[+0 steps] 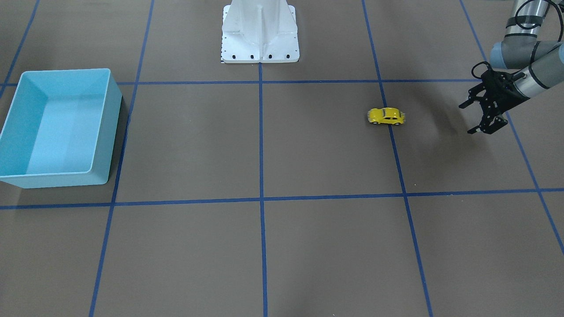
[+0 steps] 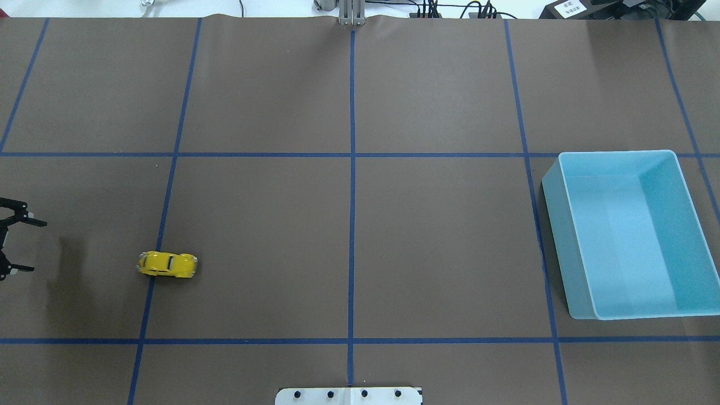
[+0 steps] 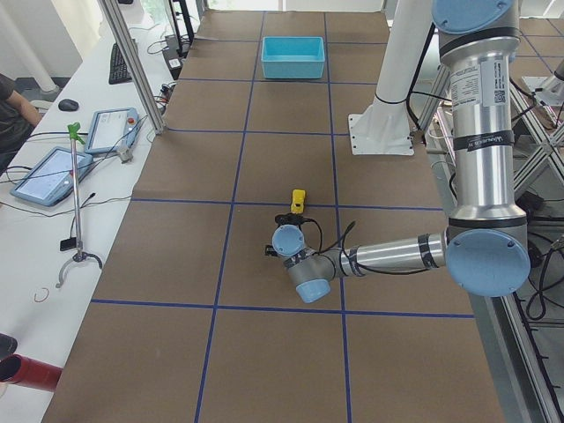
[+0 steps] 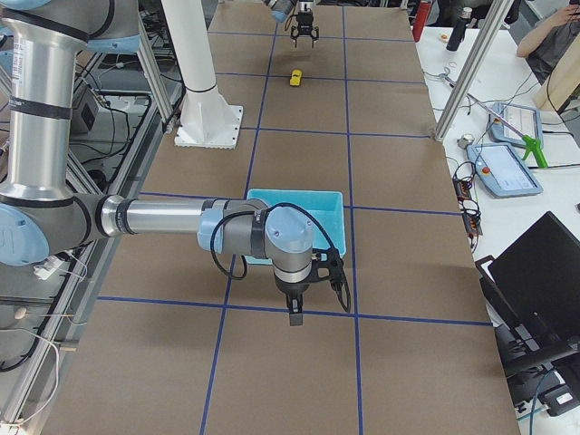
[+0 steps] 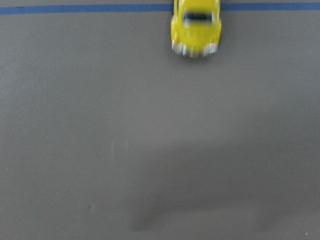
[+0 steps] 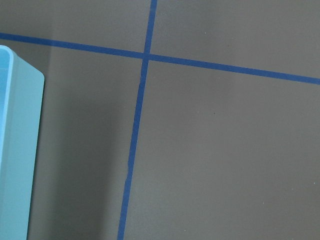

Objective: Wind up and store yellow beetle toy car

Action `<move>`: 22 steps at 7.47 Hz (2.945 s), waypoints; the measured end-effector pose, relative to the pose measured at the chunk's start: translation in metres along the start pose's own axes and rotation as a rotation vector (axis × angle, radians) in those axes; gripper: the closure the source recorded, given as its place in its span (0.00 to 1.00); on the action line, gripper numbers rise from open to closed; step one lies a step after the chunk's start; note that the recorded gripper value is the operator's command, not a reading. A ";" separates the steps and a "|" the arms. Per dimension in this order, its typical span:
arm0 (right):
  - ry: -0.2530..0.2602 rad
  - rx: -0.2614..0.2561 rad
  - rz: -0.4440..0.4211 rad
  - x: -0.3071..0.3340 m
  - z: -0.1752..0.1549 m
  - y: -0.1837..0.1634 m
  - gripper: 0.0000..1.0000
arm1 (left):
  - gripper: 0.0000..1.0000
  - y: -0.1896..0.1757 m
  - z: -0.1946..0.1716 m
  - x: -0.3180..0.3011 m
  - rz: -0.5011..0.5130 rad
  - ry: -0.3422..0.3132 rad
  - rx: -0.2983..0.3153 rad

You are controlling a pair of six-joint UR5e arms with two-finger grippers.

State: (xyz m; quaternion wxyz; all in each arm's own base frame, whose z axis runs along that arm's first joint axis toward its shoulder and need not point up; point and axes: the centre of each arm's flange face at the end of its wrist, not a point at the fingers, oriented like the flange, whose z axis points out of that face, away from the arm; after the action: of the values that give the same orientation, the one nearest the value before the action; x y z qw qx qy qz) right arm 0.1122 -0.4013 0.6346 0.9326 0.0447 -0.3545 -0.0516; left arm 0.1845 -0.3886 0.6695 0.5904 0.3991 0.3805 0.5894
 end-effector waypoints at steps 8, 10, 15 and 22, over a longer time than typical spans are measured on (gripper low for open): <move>0.000 0.000 0.000 0.000 0.000 0.000 0.00 | 0.00 0.002 -0.003 -0.001 -0.024 -0.007 -0.003; 0.000 0.000 0.000 0.000 0.000 0.000 0.00 | 0.00 0.001 -0.004 -0.002 -0.051 -0.008 -0.006; 0.000 0.013 -0.013 -0.005 -0.005 -0.005 0.00 | 0.00 0.092 -0.112 -0.031 -0.719 -0.085 -0.272; -0.017 0.072 -0.273 -0.079 0.005 -0.069 0.00 | 0.00 0.167 -0.250 -0.031 -1.448 -0.229 -0.256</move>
State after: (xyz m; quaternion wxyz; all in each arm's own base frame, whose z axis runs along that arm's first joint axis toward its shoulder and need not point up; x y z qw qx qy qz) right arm 0.0453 -0.4601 0.5780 0.9116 0.1256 -0.3546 -0.1656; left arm -0.1116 -0.4159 0.7240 0.9088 0.0354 0.4130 0.0473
